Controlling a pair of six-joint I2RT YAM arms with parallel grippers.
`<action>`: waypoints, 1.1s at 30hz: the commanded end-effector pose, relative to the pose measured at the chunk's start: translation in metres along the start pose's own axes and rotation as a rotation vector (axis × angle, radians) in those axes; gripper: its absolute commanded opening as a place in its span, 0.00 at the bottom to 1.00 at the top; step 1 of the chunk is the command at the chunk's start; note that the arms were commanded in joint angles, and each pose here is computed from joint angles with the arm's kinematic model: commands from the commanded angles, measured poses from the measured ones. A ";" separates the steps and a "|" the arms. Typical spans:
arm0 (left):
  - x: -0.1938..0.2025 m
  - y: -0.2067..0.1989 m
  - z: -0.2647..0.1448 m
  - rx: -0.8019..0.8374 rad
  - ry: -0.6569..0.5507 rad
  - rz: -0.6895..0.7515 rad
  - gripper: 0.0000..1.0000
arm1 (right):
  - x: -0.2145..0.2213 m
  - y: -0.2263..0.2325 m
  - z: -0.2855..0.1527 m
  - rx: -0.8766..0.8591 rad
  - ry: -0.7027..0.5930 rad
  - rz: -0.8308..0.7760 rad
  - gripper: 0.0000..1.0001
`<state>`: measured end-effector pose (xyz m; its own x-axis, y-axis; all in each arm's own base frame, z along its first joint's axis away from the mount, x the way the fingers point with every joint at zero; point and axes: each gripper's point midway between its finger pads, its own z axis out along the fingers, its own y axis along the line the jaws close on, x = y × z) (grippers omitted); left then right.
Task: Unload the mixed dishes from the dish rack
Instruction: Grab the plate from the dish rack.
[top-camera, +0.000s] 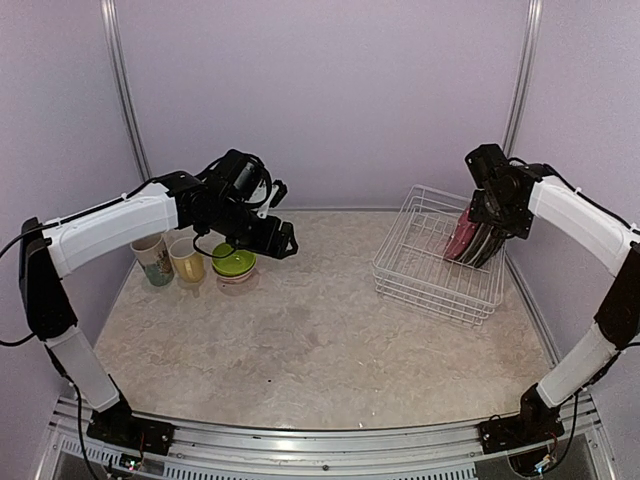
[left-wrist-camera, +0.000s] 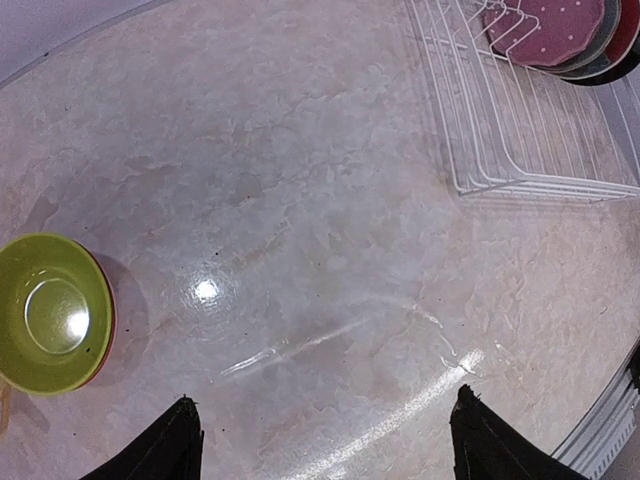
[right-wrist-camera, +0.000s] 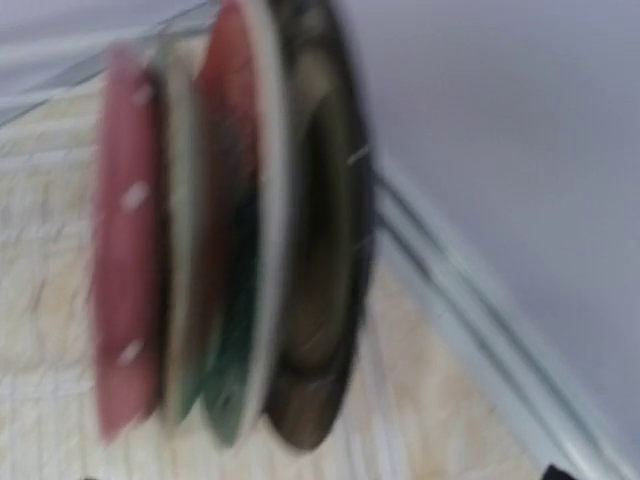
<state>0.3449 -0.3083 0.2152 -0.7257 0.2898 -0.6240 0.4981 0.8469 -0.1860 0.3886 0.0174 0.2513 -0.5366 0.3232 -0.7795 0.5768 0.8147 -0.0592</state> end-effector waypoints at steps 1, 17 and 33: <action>0.003 -0.005 0.005 0.016 0.013 0.003 0.81 | -0.031 -0.024 0.000 -0.002 -0.031 0.023 0.90; 0.004 -0.010 0.003 0.037 0.015 0.007 0.82 | -0.071 -0.036 0.029 -0.009 -0.051 0.015 0.59; 0.005 -0.007 0.005 0.021 0.014 0.020 0.88 | -0.060 -0.028 0.071 -0.050 0.016 -0.015 0.37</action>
<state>0.3411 -0.3138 0.2117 -0.7305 0.3005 -0.6133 0.5137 0.8335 -0.2036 0.4397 -0.0568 0.2689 -0.5314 0.3227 -0.7833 0.5552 0.8310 -0.0343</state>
